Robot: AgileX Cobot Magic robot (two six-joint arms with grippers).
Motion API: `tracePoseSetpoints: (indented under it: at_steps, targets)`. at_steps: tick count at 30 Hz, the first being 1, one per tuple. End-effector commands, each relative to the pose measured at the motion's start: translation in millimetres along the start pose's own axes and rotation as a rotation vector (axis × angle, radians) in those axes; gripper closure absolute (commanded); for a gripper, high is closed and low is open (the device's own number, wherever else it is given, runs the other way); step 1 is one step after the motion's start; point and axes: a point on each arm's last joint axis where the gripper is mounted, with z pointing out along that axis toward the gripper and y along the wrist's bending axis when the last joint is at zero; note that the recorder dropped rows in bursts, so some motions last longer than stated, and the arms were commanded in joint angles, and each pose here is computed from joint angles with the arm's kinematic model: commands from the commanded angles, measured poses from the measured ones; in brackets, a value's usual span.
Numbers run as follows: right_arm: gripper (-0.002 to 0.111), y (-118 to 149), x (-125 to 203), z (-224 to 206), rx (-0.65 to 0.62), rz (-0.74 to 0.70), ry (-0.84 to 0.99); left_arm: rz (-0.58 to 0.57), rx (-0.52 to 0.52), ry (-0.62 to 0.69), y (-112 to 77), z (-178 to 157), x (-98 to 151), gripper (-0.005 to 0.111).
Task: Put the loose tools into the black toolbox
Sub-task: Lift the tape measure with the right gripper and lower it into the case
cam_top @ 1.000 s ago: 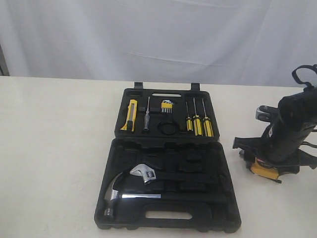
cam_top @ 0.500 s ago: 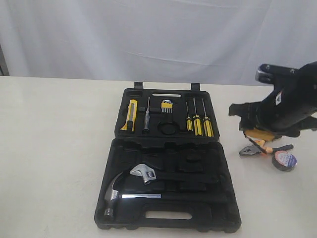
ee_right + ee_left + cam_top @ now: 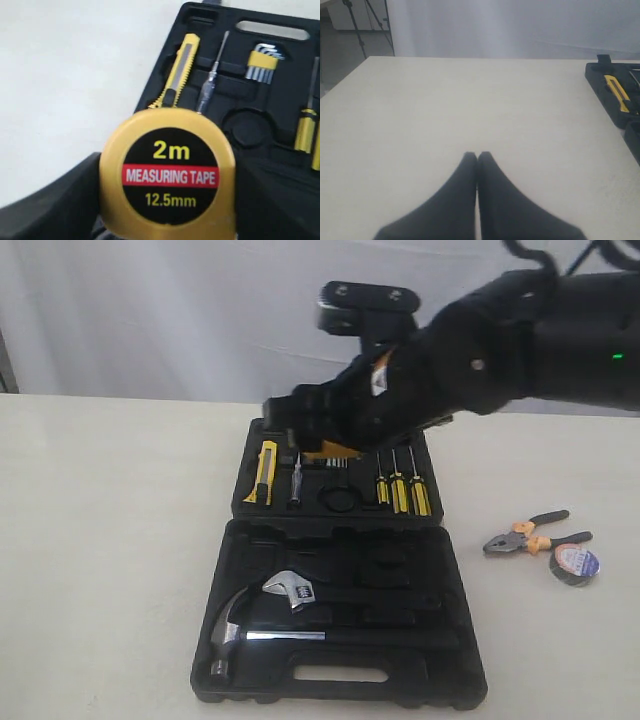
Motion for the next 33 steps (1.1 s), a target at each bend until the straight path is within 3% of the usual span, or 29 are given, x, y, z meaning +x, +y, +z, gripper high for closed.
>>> tracePoseSetpoints:
  at_steps: [1,6,13,18,24,33]
  targets:
    - [0.109,20,4,44,0.017,0.011,0.096,-0.001,0.004,-0.011,-0.2,0,-1,0.107]
    - [0.109,36,23,93,0.037,0.026,0.182,-0.001,0.004,-0.011,-0.2,0,-1,0.107]
    - [0.109,33,48,136,0.077,0.044,0.268,-0.001,0.004,-0.011,-0.2,0,-1,0.107]
    - [0.109,36,58,144,0.08,0.037,0.294,-0.001,0.004,-0.011,-0.2,0,-1,0.107]
    - [0.109,57,62,143,0.023,0.009,0.256,-0.001,0.004,-0.011,-0.2,0,-1,0.107]
    - [0.109,51,78,156,0.078,0.035,0.322,-0.001,0.004,-0.011,-0.2,0,-1,0.107]
